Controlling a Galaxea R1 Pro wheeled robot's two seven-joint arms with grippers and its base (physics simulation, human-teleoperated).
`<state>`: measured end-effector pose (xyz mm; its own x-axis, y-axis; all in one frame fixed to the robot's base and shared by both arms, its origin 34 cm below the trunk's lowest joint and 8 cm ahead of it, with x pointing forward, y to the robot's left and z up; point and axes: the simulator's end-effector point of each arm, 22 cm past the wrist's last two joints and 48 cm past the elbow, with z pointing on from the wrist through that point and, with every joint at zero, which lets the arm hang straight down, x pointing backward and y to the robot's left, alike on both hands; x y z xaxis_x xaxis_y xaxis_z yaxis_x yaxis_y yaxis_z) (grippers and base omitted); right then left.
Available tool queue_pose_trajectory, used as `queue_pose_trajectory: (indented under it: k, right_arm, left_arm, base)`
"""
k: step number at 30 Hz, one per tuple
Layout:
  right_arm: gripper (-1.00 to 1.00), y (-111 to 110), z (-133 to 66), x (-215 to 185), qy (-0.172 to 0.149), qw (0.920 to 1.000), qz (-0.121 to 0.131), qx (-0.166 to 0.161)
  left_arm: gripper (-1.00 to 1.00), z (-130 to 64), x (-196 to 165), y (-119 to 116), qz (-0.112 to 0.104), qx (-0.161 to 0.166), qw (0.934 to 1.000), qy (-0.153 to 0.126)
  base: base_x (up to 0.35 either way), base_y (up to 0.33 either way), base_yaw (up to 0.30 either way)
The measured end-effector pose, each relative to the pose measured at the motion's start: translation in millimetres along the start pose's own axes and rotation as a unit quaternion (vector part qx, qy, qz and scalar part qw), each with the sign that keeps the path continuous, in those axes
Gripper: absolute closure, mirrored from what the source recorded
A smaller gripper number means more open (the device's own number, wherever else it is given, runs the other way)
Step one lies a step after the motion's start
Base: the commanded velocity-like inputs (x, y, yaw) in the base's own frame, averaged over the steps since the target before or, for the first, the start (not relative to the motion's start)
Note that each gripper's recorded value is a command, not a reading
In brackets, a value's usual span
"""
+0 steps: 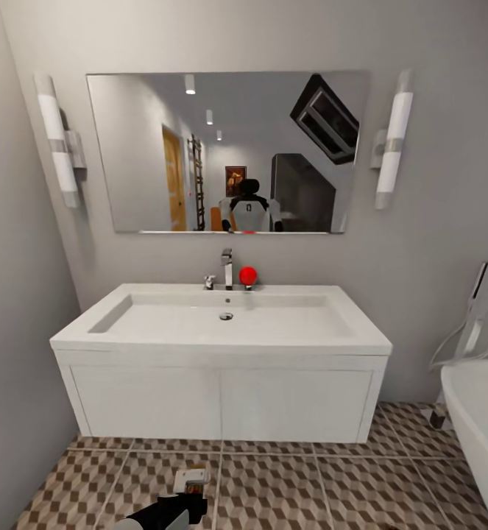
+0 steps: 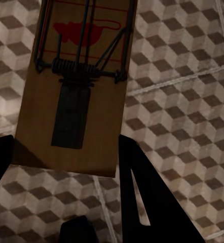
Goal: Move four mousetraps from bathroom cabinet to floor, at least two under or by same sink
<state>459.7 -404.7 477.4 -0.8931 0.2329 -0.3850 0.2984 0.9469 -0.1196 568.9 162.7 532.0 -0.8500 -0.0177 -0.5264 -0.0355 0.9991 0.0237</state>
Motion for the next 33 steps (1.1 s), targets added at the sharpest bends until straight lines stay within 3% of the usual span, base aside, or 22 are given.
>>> queue_pose_trajectory:
  k: [9, 33]
  right_arm:
    - [1.0, -0.9, 0.2, -0.2, 0.0, 1.0, 0.0, 0.001]
    - [1.0, -1.9, 0.3, -0.4, 0.001, 1.0, -0.006, 0.001]
  left_arm:
    - [1.0, 0.2, -0.8, 0.0, 0.0, 0.0, 1.0, -0.002]
    - [1.0, 0.4, -1.9, 1.6, 0.0, -0.003, 1.0, -0.003]
  base:
    - [0.268, 0.0, 0.0]
    - [0.01, 0.0, 0.0]
